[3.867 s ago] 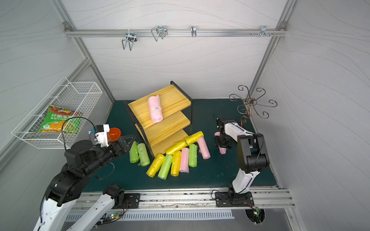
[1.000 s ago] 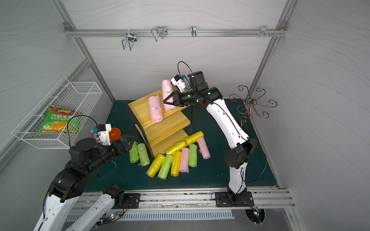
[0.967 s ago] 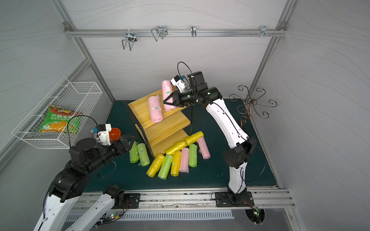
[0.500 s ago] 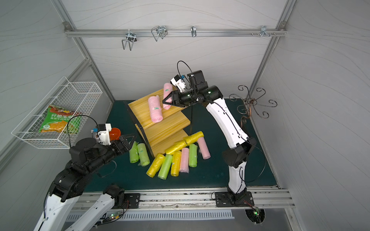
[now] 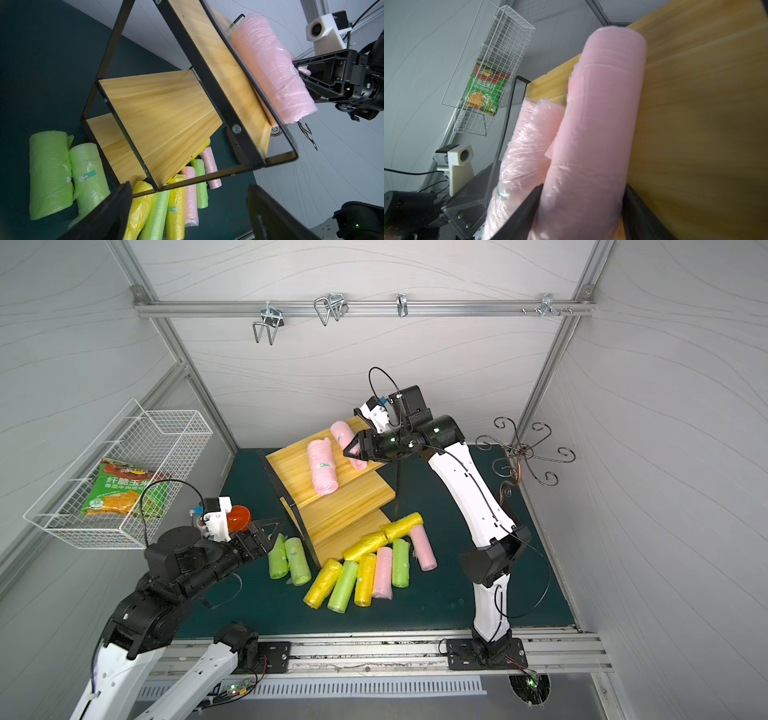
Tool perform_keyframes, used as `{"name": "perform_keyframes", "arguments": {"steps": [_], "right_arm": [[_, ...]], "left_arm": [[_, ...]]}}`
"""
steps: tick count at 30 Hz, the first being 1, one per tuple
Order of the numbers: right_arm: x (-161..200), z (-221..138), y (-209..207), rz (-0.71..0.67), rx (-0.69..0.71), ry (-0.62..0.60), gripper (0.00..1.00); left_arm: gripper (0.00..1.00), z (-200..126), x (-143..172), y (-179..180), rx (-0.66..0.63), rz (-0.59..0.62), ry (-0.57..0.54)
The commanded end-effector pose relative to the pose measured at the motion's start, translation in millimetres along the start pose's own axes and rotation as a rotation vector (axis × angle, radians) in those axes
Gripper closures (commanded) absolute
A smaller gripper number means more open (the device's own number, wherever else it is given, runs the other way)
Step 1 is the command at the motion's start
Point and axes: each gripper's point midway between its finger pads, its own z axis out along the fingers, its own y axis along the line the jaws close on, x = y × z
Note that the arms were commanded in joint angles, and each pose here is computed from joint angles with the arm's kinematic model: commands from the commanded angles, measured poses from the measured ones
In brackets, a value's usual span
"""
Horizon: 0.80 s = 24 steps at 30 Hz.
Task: Sort the rolls of trash bags by color and place them on the shelf
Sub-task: Place the roll of trash bags on the shelf.
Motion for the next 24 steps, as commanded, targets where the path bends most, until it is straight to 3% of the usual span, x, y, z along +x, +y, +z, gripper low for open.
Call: {"name": "perform_keyframes", "arguments": {"steps": [1, 10, 18, 24], "right_arm": [[12.1, -12.2, -1.9, -0.031, 0.08, 0.022, 0.3], [15.6, -49.5, -19.3, -0.073, 0.29, -0.025, 0.24], [15.0, -87.9, -1.7, -0.16, 0.302, -0.139, 0.2], [42.5, -124.2, -14.0, -0.147, 0.356, -0.214, 0.22]], "left_arm": [[0.09, -0.1, -10.7, -8.7, 0.038, 0.005, -0.048], [0.08, -1.0, -11.8, -6.8, 0.016, 0.022, -0.043], [0.05, -6.3, -15.7, -2.5, -0.03, 0.062, -0.048], [0.05, -15.2, -17.6, 1.0, -0.063, 0.091, -0.054]]}}
